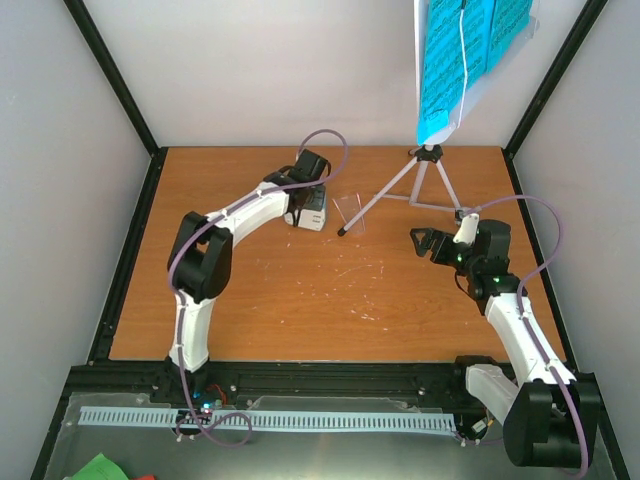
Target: Pack up the instrument practice props
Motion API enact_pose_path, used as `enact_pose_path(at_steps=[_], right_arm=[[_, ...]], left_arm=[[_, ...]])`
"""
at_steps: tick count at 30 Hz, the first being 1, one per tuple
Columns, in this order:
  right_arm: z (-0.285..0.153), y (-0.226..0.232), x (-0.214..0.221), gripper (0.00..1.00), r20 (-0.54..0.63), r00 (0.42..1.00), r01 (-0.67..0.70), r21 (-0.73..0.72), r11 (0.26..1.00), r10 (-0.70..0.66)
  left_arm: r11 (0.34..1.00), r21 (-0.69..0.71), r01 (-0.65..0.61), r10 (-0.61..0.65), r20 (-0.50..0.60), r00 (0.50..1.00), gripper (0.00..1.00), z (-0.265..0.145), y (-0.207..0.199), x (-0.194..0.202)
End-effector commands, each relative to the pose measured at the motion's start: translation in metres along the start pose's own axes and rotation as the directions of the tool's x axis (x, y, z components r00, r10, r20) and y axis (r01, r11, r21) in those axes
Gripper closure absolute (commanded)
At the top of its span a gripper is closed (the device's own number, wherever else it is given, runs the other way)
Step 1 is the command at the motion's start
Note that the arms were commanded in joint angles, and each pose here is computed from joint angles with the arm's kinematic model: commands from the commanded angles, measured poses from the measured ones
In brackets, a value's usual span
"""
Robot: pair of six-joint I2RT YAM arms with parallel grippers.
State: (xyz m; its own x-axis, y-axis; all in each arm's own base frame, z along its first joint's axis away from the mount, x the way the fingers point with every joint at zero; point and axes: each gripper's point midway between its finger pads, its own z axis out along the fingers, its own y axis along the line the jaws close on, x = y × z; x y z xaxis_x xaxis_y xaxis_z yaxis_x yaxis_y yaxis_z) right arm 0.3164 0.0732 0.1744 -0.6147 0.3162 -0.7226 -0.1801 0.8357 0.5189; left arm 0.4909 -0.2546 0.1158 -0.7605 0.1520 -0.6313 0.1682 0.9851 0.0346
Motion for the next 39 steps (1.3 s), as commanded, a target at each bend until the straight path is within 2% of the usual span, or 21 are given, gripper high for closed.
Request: enact_pose_path(at_steps=[1, 5, 14, 16, 18, 20, 22, 23, 25, 28, 31, 35, 39], right_arm=[[-0.004, 0.007, -0.006, 0.00, 0.021, 1.000, 0.003, -0.016, 1.000, -0.003], [-0.008, 0.008, -0.004, 0.00, 0.018, 1.000, 0.001, -0.014, 1.000, -0.001], [-0.005, 0.004, 0.005, 0.00, -0.012, 1.000, -0.008, -0.006, 1.000, 0.008], [-0.003, 0.002, 0.008, 0.00, -0.018, 1.000, -0.017, -0.002, 1.000, 0.017], [-0.002, 0.002, 0.008, 0.00, -0.022, 1.000, -0.017, -0.006, 1.000, 0.017], [0.000, 0.000, 0.008, 0.00, -0.034, 0.999, -0.006, 0.005, 1.000, 0.006], [0.001, -0.005, 0.007, 0.00, -0.042, 0.999, 0.005, 0.036, 0.999, -0.004], [0.000, -0.006, 0.005, 0.00, -0.044, 0.999, 0.012, 0.047, 0.999, -0.010], [0.000, -0.007, 0.001, 0.00, -0.044, 0.999, 0.018, 0.063, 0.998, -0.015], [-0.001, -0.009, -0.005, 0.00, -0.037, 0.999, 0.002, 0.083, 0.997, 0.002], [-0.001, -0.006, -0.007, 0.00, -0.033, 0.999, -0.025, 0.073, 0.997, 0.027], [0.000, 0.001, -0.001, 0.00, -0.054, 0.997, -0.062, 0.028, 0.998, 0.063], [0.001, 0.017, 0.001, 0.00, -0.085, 0.992, -0.095, -0.059, 0.994, 0.090]], left_arm=[[0.998, 0.036, -0.041, 0.041, -0.006, 0.999, 1.00, -0.027, 0.006, 0.013], [0.994, 0.089, -0.057, 0.059, -0.014, 0.998, 1.00, -0.050, 0.009, 0.034], [0.975, 0.216, -0.054, 0.078, -0.105, 0.991, 1.00, -0.106, 0.020, 0.110], [0.969, 0.244, -0.040, 0.076, -0.138, 0.988, 0.96, -0.115, 0.021, 0.127], [0.966, 0.257, -0.023, 0.064, -0.155, 0.986, 0.87, -0.123, 0.023, 0.136], [0.969, 0.248, 0.000, 0.040, -0.157, 0.987, 0.57, -0.132, 0.027, 0.136], [0.972, 0.232, 0.020, 0.013, -0.141, 0.990, 0.32, -0.144, 0.031, 0.128], [0.974, 0.225, 0.027, 0.001, -0.123, 0.992, 0.21, -0.150, 0.033, 0.122], [0.974, 0.224, 0.035, -0.019, -0.073, 0.997, 0.10, -0.165, 0.035, 0.104], [0.972, 0.231, 0.041, -0.045, 0.010, 0.999, 0.01, -0.188, 0.036, 0.072], [0.980, 0.198, 0.035, -0.047, 0.052, 0.998, 0.01, -0.194, 0.039, 0.042], [0.996, 0.074, 0.039, -0.042, 0.039, 0.998, 0.01, -0.176, 0.056, 0.017], [0.979, 0.171, 0.114, -0.110, -0.033, 0.993, 0.00, -0.134, 0.064, 0.009]])
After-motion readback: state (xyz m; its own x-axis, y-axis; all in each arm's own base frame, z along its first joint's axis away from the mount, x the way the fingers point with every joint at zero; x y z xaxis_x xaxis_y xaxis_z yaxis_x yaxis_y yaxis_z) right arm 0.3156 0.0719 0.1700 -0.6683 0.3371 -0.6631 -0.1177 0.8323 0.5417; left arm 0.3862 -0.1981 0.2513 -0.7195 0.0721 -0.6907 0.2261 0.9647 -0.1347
